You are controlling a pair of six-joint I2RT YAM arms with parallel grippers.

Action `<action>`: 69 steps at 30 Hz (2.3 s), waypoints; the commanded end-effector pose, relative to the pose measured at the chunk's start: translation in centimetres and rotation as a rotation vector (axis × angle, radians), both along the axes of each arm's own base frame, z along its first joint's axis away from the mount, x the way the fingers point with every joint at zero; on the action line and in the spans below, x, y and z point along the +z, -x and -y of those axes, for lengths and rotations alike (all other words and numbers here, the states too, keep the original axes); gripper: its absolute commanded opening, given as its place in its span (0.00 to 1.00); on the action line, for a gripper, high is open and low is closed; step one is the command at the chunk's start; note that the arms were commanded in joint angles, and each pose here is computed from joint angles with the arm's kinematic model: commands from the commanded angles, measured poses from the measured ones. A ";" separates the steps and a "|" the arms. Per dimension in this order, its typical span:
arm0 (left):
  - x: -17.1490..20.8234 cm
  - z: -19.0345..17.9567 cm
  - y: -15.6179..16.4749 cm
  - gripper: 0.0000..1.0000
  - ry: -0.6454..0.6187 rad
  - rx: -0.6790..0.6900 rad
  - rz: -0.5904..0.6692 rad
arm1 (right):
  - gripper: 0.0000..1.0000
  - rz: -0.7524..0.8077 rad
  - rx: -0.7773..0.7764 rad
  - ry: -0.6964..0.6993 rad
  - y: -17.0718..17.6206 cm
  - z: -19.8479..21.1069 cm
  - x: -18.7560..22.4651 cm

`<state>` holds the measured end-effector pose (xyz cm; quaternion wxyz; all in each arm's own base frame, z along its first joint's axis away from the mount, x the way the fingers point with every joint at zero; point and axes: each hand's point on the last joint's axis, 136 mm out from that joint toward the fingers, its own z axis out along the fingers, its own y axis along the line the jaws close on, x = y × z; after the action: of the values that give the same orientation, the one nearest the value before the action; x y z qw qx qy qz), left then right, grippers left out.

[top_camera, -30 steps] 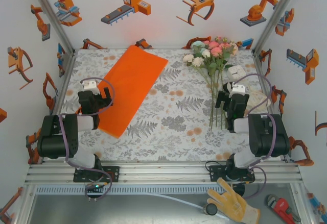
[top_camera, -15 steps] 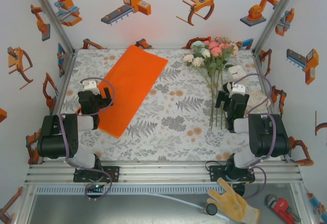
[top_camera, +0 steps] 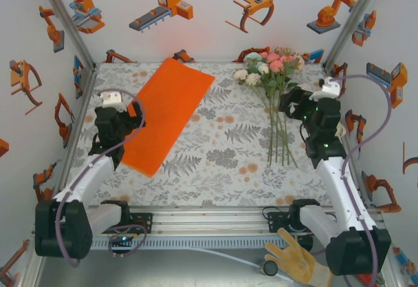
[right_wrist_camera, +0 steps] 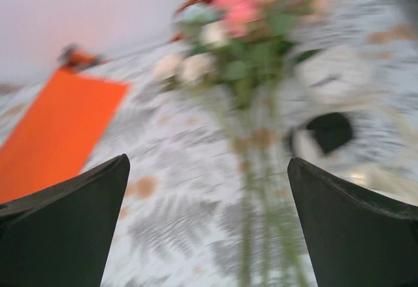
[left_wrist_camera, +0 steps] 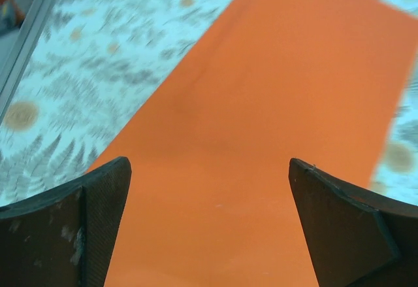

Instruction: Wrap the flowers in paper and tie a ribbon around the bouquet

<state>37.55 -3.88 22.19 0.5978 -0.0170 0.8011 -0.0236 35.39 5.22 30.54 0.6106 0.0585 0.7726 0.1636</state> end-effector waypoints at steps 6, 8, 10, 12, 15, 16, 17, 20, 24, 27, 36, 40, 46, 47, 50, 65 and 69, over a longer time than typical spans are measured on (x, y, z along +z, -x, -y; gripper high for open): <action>-2.5 8.5 6.0 0.99 -0.153 -0.279 -0.628 | 0.98 -0.301 0.746 0.160 7.8 -18.5 -5.4; -2.6 9.6 8.9 0.99 -0.295 -0.374 -0.701 | 0.98 -0.289 0.753 0.174 7.7 -19.2 -6.0; -3.4 9.7 11.4 0.99 -0.516 -0.448 -0.749 | 0.98 -0.277 0.741 0.188 7.5 -19.1 -6.7; -5.6 9.4 13.5 0.99 -0.719 -0.552 -0.799 | 0.98 -0.267 0.713 0.211 7.3 -18.5 -7.3; -8.5 8.9 15.2 0.99 -0.833 -0.642 -0.909 | 0.98 -0.256 0.679 0.238 7.3 -17.7 -7.9; -9.1 9.2 15.6 1.00 -0.829 -0.676 -0.929 | 0.98 -0.257 0.672 0.245 7.4 -17.4 -8.1; -9.6 9.6 15.8 0.99 -0.818 -0.704 -0.937 | 0.99 -0.262 0.668 0.251 7.7 -17.2 -8.3; -10.8 10.7 16.2 0.98 -0.784 -0.759 -0.964 | 0.98 -0.276 0.647 0.261 8.2 -16.4 -8.9; -13.6 10.4 15.3 0.97 -0.875 -0.736 -1.006 | 0.99 -0.272 0.635 0.266 8.9 -15.7 -9.3; -15.3 10.3 14.8 0.93 -0.915 -0.719 -1.034 | 0.99 -0.268 0.624 0.272 9.1 -15.3 -9.3; -18.3 10.0 14.3 0.76 -0.955 -0.681 -1.090 | 0.99 -0.277 0.609 0.295 9.3 -14.7 -9.6; -19.6 9.3 15.3 0.76 -0.974 -0.682 -1.164 | 0.99 -0.278 0.605 0.309 9.4 -14.4 -9.7; -20.4 8.5 14.7 0.74 -1.027 -0.632 -1.158 | 0.99 -0.273 0.606 0.302 9.5 -14.4 -9.5; -20.5 8.4 14.7 0.73 -1.037 -0.624 -1.158 | 0.99 -0.274 0.604 0.303 9.5 -14.4 -9.5; -20.5 8.4 14.5 0.66 -1.035 -0.614 -1.151 | 0.99 -0.277 0.598 0.300 9.6 -14.3 -9.7; -17.9 9.3 14.0 0.00 -0.960 -0.593 -1.053 | 0.99 -0.273 0.576 0.268 9.4 -14.2 -8.6; -14.7 11.2 13.0 0.00 -0.834 -0.599 -0.928 | 0.97 -0.284 0.455 0.199 8.5 -13.0 -8.2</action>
<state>23.79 -13.31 4.40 0.0566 0.4473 0.8762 0.1705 26.28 19.37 21.33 0.4299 -0.2100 0.8513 0.2154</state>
